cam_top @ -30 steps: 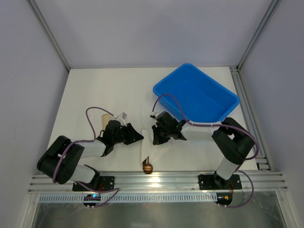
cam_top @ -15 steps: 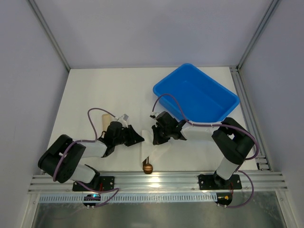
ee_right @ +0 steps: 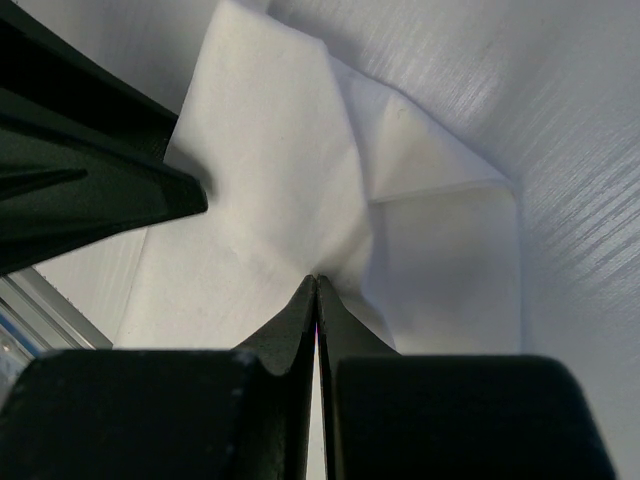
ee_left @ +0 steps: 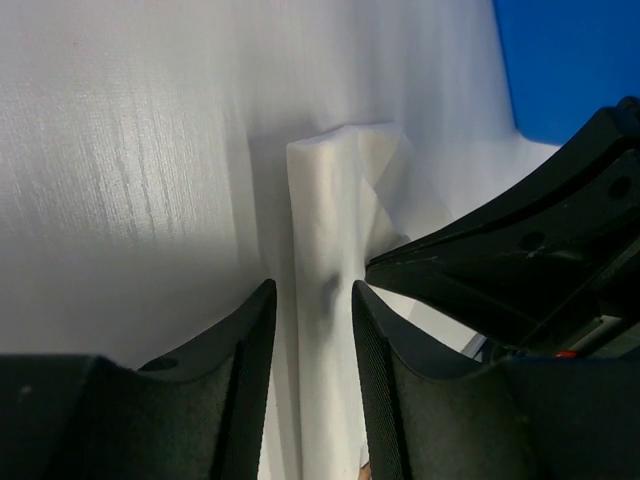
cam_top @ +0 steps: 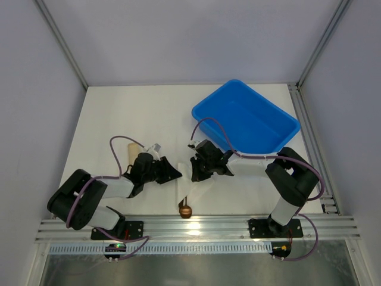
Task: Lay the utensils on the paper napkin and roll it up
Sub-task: Roll the napkin at the center of the board.
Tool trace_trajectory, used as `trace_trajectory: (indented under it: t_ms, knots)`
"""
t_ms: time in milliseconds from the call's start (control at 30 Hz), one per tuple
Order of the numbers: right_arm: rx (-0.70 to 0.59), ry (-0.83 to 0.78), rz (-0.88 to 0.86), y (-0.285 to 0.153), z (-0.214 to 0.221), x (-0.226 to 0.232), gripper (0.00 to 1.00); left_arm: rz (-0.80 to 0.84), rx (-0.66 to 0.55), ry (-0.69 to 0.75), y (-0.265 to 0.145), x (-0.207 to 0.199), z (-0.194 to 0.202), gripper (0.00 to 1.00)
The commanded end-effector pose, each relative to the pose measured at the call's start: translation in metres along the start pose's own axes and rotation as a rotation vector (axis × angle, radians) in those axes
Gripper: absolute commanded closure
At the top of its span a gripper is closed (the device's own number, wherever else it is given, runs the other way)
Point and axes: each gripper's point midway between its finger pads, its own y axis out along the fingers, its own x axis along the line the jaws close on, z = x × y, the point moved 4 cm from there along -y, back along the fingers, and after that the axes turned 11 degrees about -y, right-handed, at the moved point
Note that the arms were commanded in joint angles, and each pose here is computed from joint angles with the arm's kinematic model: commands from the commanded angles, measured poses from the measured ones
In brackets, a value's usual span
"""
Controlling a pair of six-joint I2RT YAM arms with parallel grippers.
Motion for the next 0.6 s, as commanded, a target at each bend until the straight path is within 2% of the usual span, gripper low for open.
trace_trajectory:
  t_ms: [0, 100, 167, 567]
  knots:
    - [0.007, -0.018, 0.031, 0.006, 0.0, -0.005, 0.96, 0.025, -0.009, 0.01, -0.002, -0.001, 0.001, 0.59]
    - [0.005, -0.018, 0.031, 0.005, 0.0, -0.005, 0.96, 0.018, -0.008, 0.012, -0.005, -0.002, 0.003, 0.54]
    - [0.003, -0.019, 0.03, 0.005, -0.001, -0.005, 0.96, 0.019, -0.002, 0.013, -0.007, -0.002, 0.007, 0.54]
    - [0.003, -0.017, 0.029, 0.005, 0.0, -0.004, 0.96, 0.021, 0.025, 0.013, -0.011, -0.003, 0.034, 0.7]
